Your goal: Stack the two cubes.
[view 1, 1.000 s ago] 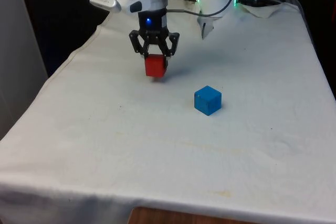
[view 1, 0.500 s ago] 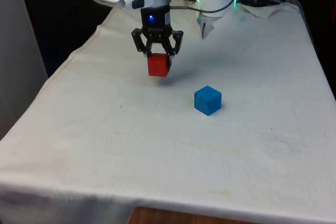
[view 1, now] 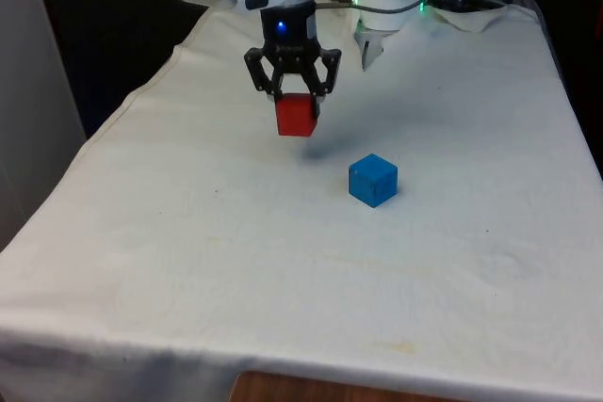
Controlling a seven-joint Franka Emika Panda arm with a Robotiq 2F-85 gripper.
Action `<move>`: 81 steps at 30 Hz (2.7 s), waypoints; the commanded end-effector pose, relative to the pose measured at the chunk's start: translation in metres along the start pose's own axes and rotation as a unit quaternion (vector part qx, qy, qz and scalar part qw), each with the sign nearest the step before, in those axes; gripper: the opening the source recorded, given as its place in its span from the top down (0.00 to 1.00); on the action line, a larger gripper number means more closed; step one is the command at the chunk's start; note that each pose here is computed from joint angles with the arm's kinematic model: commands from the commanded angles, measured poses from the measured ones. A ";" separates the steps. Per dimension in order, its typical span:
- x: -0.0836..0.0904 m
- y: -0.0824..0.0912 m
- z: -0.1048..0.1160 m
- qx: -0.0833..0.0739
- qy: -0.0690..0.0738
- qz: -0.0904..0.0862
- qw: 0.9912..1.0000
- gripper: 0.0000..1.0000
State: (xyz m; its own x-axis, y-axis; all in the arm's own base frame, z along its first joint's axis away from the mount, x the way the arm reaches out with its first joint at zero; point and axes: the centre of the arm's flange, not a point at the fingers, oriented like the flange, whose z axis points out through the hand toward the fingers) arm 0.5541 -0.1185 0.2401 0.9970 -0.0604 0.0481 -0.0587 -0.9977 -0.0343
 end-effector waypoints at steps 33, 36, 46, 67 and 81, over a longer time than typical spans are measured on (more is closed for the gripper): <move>0.045 -0.074 -0.019 -0.010 -0.011 -0.013 1.000 0.99; 0.048 -0.078 -0.020 -0.011 -0.011 -0.014 1.000 0.99; 0.058 -0.102 -0.022 -0.018 -0.012 -0.017 1.000 0.99; 0.073 -0.138 -0.006 -0.017 -0.008 -0.023 1.000 0.99; 0.072 -0.141 0.013 -0.017 -0.013 -0.025 0.999 0.99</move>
State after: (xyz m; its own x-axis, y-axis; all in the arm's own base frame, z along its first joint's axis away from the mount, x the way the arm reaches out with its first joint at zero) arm 0.6335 0.0171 0.2357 0.9998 -0.0067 0.0185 -0.0068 -1.0000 0.0014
